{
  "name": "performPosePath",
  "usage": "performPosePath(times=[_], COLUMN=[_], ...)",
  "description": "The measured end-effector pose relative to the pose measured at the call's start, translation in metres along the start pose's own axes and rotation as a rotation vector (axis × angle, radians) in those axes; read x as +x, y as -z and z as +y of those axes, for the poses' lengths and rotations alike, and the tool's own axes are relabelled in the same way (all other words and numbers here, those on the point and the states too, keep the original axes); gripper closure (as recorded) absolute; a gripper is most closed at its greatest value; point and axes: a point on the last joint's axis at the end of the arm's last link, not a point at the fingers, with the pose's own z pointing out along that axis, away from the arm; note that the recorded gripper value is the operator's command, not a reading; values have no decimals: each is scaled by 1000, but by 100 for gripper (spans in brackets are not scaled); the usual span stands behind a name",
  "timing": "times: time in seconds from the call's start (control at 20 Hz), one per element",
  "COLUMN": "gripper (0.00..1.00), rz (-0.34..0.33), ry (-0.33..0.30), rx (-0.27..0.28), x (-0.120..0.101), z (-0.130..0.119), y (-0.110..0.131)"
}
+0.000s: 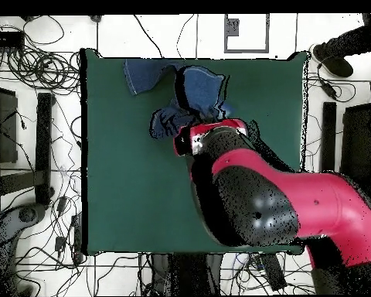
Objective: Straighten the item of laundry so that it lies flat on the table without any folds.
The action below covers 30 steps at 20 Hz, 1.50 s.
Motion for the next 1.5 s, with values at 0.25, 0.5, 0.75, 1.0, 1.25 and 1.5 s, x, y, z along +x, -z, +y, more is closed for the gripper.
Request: performPosePath(times=[0.25,0.5,0.75,1.0,1.25,1.5], gripper=[100,100,100,100,100,100], rz=[-43,-131,-193,-213,-158,-94], ry=[44,113,164,232,283,318], rx=[0,0,9,26,36,45], x=[-3,-2,6,37,69,97], z=[13,24,22,17,16,15], y=[-7,-22,-38,-69,-90,-105])
